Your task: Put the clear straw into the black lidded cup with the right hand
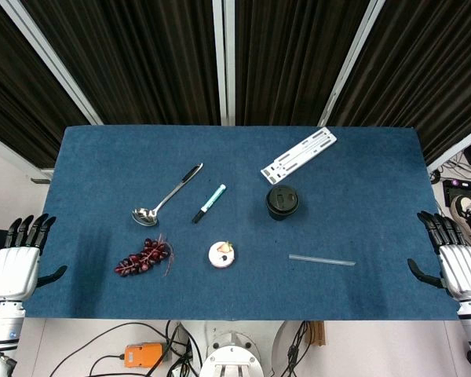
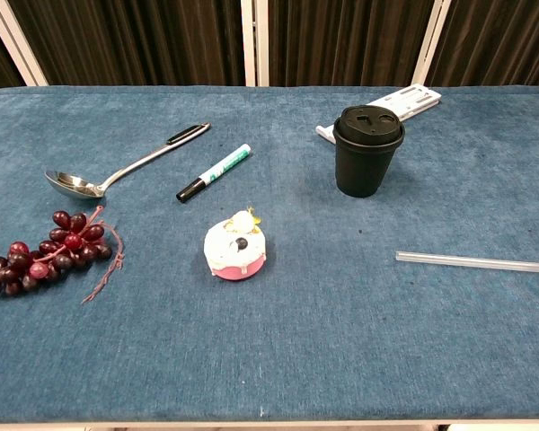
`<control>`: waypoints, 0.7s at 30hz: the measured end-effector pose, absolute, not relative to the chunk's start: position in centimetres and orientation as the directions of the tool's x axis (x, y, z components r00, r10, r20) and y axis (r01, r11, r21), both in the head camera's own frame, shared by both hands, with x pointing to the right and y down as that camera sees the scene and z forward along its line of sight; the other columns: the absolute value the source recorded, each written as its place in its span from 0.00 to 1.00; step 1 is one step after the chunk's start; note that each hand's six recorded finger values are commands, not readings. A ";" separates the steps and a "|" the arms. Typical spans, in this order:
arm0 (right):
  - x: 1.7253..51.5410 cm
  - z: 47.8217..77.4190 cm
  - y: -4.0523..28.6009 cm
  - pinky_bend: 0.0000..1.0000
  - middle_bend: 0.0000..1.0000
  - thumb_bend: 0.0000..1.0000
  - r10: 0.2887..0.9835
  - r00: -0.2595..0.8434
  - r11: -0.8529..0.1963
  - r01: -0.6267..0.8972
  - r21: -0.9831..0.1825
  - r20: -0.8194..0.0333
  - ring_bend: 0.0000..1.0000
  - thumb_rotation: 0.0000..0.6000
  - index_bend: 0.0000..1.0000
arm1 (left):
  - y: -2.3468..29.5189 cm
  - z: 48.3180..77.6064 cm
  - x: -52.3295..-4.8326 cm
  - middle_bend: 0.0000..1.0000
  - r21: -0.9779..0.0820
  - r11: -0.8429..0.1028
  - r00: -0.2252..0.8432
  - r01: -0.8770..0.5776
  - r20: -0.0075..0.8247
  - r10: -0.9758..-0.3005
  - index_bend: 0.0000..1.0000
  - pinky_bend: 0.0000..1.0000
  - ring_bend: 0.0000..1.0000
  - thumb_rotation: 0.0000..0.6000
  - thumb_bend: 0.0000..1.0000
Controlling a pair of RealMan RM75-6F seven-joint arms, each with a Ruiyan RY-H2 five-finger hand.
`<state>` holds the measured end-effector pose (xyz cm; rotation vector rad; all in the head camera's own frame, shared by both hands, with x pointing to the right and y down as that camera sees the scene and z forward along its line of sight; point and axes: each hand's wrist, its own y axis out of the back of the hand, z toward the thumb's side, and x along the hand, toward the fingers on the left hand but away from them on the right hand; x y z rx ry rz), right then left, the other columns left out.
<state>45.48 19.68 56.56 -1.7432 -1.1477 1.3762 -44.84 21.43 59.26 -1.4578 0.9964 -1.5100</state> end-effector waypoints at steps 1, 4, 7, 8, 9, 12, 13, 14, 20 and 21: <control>45.4 56.6 19.7 0.03 0.11 0.49 0.906 0.077 -0.422 0.246 -0.873 -0.416 0.00 1.00 0.09 | 21.4 59.3 -44.8 0.09 -0.927 -0.374 -0.021 0.021 0.374 -0.927 0.09 0.00 0.03 1.00 0.08; 45.0 56.7 19.6 0.10 0.11 0.41 0.904 0.084 -0.426 0.238 -0.873 -0.418 0.00 1.00 0.09 | 21.5 59.3 -44.8 0.09 -0.927 -0.375 -0.023 0.018 0.374 -0.927 0.09 0.00 0.03 1.00 0.08; 43.9 57.2 19.6 0.15 0.11 0.33 0.897 0.100 -0.443 0.220 -0.869 -0.431 0.02 1.00 0.11 | 21.5 59.4 -44.8 0.09 -0.927 -0.376 -0.022 0.020 0.375 -0.927 0.09 0.00 0.03 1.00 0.08; 43.4 57.4 19.6 0.16 0.12 0.31 0.892 0.108 -0.452 0.215 -0.866 -0.439 0.03 1.00 0.13 | 21.6 59.4 -44.7 0.09 -0.927 -0.376 -0.020 0.019 0.375 -0.927 0.09 0.00 0.03 1.00 0.08; 42.6 57.8 19.6 0.16 0.12 0.30 0.885 0.120 -0.466 0.206 -0.861 -0.450 0.04 1.00 0.15 | 21.6 59.4 -44.7 0.09 -0.927 -0.376 -0.020 0.017 0.375 -0.927 0.09 0.00 0.03 1.00 0.08; 40.5 59.3 19.6 0.17 0.13 0.29 0.857 0.157 -0.513 0.165 -0.842 -0.491 0.04 1.00 0.20 | 21.6 59.5 -44.4 0.09 -0.927 -0.375 -0.015 0.012 0.375 -0.927 0.09 0.00 0.03 1.00 0.08; 39.9 59.8 19.7 0.17 0.13 0.29 0.846 0.168 -0.529 0.146 -0.836 -0.506 0.04 1.00 0.22 | 21.6 59.6 -44.4 0.09 -0.927 -0.374 -0.014 0.012 0.374 -0.927 0.09 0.00 0.03 1.00 0.08; 39.2 60.3 19.7 0.17 0.13 0.29 0.834 0.179 -0.545 0.124 -0.829 -0.521 0.04 1.00 0.24 | 21.5 59.6 -44.3 0.09 -0.928 -0.373 -0.011 0.012 0.373 -0.928 0.09 0.00 0.03 1.00 0.08; 34.8 63.8 19.5 0.17 0.14 0.33 0.761 0.226 -0.616 -0.040 -0.787 -0.608 0.04 1.00 0.40 | 21.6 59.6 -44.6 0.09 -0.927 -0.374 -0.016 0.014 0.374 -0.927 0.09 0.00 0.03 1.00 0.08; 33.9 64.4 19.3 0.17 0.15 0.33 0.751 0.232 -0.621 -0.069 -0.781 -0.618 0.04 1.00 0.41 | 21.6 59.6 -44.6 0.09 -0.927 -0.375 -0.018 0.014 0.375 -0.927 0.09 0.00 0.03 1.00 0.08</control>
